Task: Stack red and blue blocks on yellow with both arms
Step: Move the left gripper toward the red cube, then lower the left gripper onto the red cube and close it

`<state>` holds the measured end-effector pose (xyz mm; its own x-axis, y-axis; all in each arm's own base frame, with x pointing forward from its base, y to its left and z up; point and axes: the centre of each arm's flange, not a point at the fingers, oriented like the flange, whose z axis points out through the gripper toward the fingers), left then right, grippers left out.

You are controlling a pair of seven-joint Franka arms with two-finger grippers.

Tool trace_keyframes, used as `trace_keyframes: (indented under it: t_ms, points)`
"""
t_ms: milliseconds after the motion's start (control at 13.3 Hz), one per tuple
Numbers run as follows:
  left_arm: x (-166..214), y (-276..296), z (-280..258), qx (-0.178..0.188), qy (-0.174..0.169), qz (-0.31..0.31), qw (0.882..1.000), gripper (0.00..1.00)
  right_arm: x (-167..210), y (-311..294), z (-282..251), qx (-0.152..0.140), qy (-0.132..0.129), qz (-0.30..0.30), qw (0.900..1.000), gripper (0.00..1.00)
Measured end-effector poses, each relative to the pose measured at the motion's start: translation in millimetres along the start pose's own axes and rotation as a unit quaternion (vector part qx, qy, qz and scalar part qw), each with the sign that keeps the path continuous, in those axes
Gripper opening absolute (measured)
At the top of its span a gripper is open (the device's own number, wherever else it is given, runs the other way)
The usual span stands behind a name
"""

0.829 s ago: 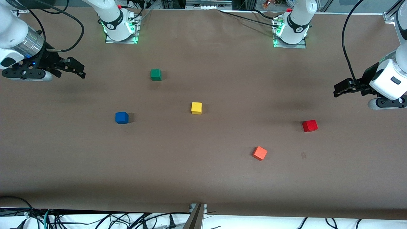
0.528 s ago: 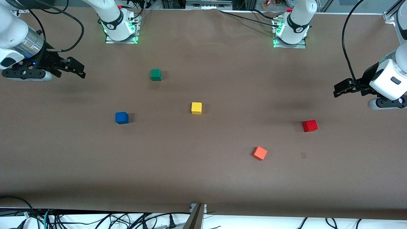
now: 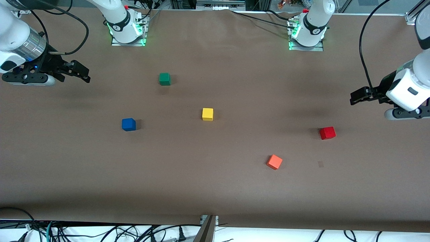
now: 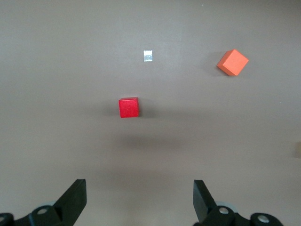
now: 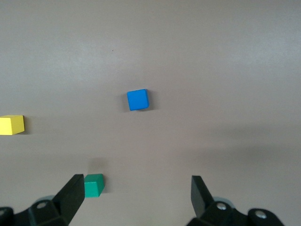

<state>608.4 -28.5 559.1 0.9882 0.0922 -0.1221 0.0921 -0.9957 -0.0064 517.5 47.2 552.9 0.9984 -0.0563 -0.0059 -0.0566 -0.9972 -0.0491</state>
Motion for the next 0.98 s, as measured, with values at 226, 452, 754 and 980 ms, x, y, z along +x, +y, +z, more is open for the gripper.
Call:
trace_keyframes:
  t_ms: [226,452,754,980]
  points:
    - [18,-14,27,0.000,-0.016,-0.013,1.000,1.00,0,0,0,0.000,0.000,0.000,1.000,1.00]
    - [44,-28,67,-0.002,-0.021,-0.024,0.999,1.00,2,0,5,-0.002,-0.005,0.000,1.000,1.00]
    - [81,-41,161,-0.006,-0.028,-0.034,0.999,1.00,5,-1,14,-0.005,-0.013,0.001,1.000,1.00]
    - [86,-51,231,-0.010,-0.010,-0.043,0.999,1.00,6,-2,17,-0.007,-0.016,0.000,1.000,1.00]
